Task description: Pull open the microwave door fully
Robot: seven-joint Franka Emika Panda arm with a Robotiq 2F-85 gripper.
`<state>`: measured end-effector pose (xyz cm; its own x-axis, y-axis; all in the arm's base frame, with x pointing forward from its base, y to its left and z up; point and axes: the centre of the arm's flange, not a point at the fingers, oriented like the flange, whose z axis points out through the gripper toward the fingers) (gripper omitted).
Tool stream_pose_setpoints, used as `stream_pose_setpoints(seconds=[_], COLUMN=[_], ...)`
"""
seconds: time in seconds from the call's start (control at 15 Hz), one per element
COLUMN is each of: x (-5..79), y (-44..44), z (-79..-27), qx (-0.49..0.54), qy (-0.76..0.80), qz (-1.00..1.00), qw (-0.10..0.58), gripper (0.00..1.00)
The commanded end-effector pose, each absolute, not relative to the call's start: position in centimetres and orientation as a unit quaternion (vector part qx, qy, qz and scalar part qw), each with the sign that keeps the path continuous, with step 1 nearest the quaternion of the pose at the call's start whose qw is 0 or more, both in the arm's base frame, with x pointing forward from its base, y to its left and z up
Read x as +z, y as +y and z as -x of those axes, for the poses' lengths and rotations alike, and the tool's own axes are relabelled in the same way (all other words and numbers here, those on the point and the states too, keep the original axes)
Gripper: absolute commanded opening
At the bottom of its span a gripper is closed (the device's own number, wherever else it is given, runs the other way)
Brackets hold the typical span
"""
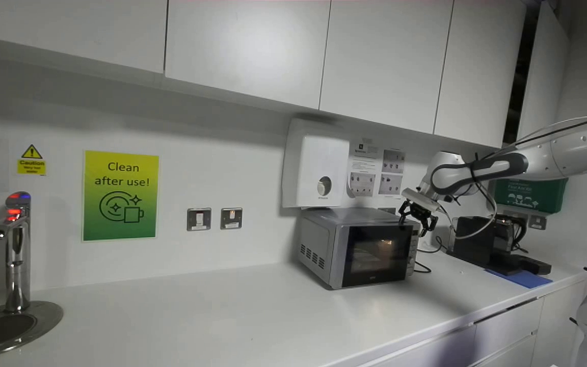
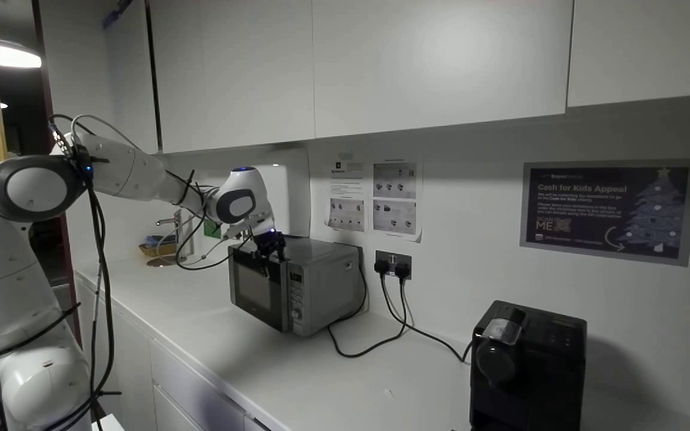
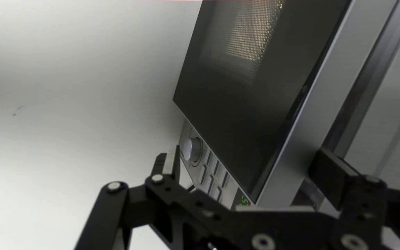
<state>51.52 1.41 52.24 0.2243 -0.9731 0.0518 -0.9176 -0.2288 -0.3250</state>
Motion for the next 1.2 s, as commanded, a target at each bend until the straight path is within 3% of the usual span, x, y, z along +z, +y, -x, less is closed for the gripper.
stream_pose_setpoints(seconds=[0.0, 1.13], x=[53.7, 55.1], y=[2.5, 3.5], z=[-50.7, -49.2], qx=[-0.119, -0.11], qy=[0.615, 0.633], qz=[0.772, 0.761], qw=[0.11, 0.096], gripper=[1.0, 1.0])
